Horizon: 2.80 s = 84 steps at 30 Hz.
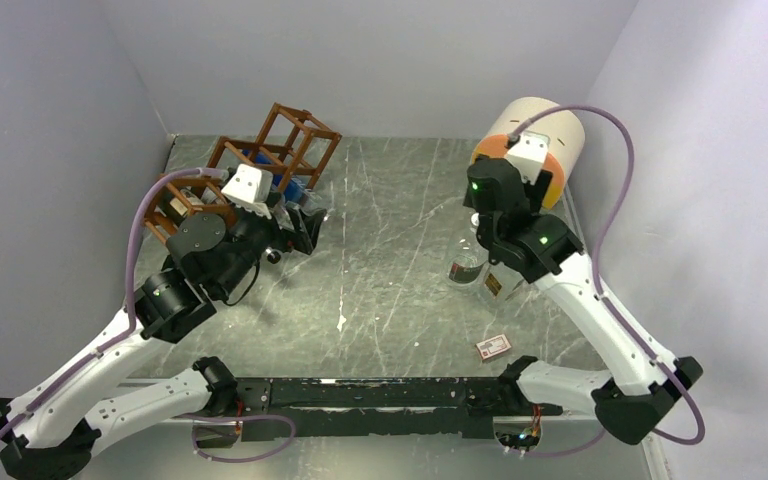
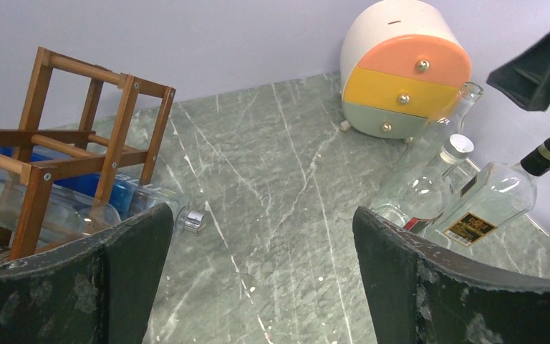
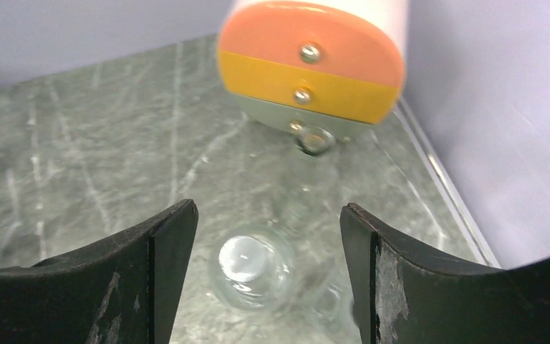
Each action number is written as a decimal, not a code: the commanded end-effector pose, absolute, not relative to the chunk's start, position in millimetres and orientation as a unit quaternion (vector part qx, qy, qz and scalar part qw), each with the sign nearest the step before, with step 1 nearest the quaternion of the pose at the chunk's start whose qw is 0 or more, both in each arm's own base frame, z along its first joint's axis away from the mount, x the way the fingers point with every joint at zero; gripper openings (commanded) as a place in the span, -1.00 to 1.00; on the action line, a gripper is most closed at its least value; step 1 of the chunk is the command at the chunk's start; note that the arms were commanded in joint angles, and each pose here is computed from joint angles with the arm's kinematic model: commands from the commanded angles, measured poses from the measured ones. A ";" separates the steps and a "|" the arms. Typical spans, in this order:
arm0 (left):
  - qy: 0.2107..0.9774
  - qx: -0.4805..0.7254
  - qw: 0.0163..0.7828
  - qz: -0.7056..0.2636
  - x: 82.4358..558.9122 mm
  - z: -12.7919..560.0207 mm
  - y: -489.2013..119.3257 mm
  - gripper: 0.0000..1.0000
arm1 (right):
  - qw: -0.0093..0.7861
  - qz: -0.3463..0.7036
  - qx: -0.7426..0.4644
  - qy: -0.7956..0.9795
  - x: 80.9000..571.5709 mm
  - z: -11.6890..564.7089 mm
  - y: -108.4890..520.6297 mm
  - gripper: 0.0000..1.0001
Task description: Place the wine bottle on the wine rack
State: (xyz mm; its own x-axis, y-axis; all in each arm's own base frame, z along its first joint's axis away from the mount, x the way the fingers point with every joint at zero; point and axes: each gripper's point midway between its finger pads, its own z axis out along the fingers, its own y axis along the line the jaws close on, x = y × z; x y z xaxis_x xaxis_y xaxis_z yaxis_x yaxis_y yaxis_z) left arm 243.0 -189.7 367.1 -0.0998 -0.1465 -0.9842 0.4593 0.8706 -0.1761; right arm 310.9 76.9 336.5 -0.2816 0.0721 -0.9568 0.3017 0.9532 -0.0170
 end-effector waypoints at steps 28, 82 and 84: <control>0.691 0.123 0.652 -0.288 246.0 391.5 -223.1 0.98 | 0.525 -0.198 0.226 0.797 247.1 254.5 -7.5 0.00; 0.574 0.330 0.606 -0.441 202.0 222.1 -312.3 1.00 | 0.505 0.386 -0.239 0.734 271.6 356.9 254.4 -1.00; 0.576 0.342 0.597 -0.442 198.1 216.2 -313.4 0.99 | 0.502 0.397 -0.245 0.728 271.8 359.4 259.7 -1.00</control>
